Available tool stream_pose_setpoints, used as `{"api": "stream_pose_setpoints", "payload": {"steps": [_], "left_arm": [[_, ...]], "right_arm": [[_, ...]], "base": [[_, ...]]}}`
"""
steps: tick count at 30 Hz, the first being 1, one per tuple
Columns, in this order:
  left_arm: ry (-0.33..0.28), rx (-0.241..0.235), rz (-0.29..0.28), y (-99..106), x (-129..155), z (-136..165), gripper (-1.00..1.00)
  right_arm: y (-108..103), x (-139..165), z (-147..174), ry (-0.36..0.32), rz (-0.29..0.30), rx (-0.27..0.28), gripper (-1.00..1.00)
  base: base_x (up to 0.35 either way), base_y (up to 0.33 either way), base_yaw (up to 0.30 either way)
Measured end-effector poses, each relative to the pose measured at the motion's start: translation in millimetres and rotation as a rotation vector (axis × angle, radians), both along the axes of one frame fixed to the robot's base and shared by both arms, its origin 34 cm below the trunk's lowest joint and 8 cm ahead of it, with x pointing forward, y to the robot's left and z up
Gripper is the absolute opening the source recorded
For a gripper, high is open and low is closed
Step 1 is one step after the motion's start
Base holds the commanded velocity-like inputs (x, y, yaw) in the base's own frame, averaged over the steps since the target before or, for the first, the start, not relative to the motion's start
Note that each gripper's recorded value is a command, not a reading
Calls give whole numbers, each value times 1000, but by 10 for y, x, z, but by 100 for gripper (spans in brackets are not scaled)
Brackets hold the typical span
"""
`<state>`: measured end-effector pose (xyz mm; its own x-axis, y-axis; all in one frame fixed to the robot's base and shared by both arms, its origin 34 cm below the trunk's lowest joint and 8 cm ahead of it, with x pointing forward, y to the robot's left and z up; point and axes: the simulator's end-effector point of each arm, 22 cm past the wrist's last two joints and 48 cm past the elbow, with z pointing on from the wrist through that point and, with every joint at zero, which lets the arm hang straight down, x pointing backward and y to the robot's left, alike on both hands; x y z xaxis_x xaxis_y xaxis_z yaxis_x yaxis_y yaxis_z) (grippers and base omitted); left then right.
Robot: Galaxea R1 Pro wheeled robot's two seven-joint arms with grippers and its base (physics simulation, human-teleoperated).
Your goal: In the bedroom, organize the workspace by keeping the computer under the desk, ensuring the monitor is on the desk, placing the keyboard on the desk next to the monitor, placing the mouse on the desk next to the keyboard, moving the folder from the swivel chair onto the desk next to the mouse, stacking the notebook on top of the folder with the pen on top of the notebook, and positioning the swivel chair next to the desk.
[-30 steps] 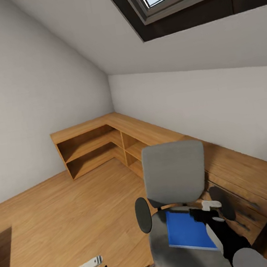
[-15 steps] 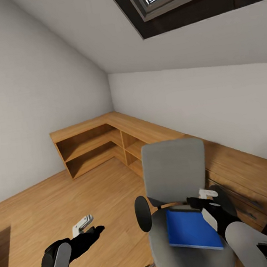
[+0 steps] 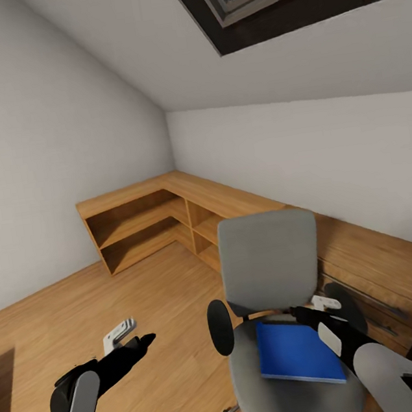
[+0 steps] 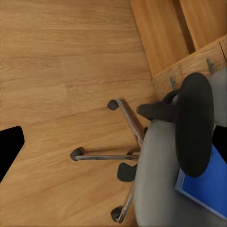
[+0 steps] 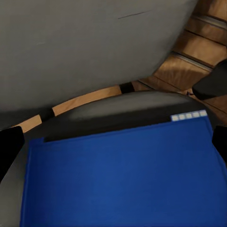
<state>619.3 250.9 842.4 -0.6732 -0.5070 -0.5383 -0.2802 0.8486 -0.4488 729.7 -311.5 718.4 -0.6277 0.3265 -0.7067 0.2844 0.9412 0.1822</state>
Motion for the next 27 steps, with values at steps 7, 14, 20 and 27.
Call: {"api": "stream_pose_setpoints", "payload": {"steps": [7,14,20,27], "left_arm": [[11,5,-15,-56,-123,-151,100],[15,5,-21,-77,-135,-274,100],[16,6,-20,-76,-135,-371,100],[16,5,-20,-83,-136,-482,100]], "right_arm": [[-42,16,-86,-7,0,7,100],[-19,9,-204,-4,3,10,100],[28,3,-310,-2,9,14,100],[43,3,-423,-1,10,15,100]], "base": [[0,0,0],[0,0,0],[0,0,0],[0,0,0]]}}
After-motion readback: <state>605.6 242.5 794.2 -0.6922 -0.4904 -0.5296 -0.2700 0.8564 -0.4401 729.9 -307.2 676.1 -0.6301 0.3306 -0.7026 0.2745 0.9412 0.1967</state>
